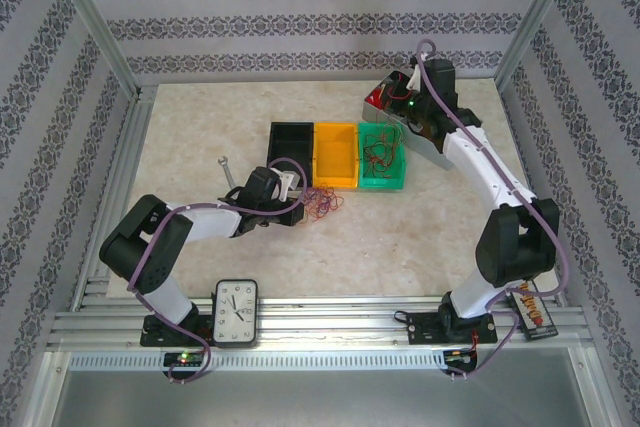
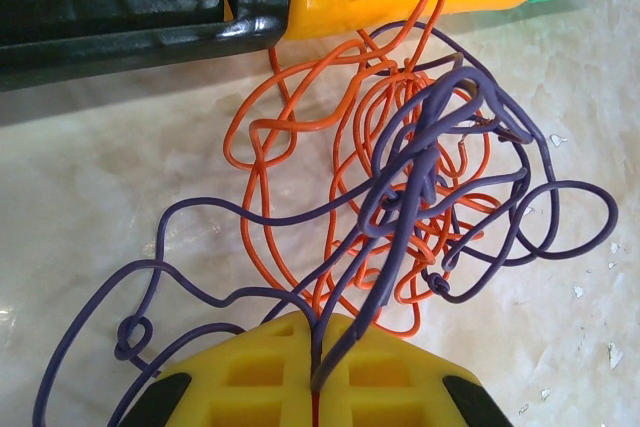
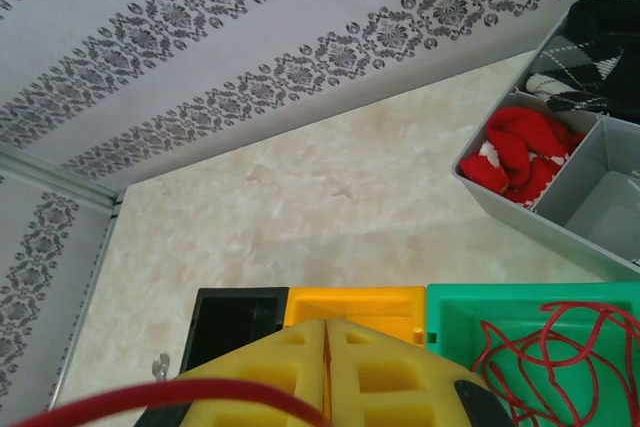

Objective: Untangle the cables

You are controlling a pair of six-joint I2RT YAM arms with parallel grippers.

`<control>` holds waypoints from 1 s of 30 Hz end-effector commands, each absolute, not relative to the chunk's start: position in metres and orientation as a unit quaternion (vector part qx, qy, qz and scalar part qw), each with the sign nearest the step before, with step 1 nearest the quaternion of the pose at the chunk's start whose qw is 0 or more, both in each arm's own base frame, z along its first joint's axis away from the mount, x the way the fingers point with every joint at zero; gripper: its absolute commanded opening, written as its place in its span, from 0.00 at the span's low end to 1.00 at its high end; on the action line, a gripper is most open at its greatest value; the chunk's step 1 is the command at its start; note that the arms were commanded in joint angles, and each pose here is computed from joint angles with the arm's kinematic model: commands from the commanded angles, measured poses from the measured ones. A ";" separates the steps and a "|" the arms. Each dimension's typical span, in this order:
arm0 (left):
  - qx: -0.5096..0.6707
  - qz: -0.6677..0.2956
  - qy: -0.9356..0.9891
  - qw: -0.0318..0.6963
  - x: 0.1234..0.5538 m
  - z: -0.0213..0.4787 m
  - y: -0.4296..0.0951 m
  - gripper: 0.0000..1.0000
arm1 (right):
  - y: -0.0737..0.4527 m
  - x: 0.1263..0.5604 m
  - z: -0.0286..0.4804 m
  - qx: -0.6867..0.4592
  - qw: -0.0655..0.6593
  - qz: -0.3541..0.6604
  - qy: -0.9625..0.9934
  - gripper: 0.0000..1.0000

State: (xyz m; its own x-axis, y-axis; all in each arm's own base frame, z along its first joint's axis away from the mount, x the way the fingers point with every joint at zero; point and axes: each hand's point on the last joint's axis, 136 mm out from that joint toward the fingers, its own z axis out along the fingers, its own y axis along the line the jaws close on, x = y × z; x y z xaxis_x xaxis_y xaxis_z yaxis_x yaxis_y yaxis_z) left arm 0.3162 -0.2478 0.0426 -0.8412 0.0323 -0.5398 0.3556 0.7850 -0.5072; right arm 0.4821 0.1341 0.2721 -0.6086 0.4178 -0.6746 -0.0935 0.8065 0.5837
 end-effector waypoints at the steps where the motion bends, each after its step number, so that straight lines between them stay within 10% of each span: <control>1: 0.104 -0.317 0.900 0.281 0.324 0.053 -0.248 0.00 | 0.131 0.486 0.277 0.089 0.448 0.281 0.844 0.02; 30: 0.111 -0.325 0.902 0.263 0.324 0.049 -0.255 0.00 | 0.133 0.470 0.321 0.090 0.493 0.281 0.818 0.02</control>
State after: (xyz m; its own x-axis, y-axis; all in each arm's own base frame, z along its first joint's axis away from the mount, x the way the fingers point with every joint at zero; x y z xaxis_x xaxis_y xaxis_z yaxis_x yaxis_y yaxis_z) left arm 0.3181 -0.2504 0.0441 -0.8411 0.0336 -0.5398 0.3600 0.7797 -0.5124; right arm 0.4661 0.1216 0.3432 -0.4535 0.4323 -0.7794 -0.1312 0.8326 0.5381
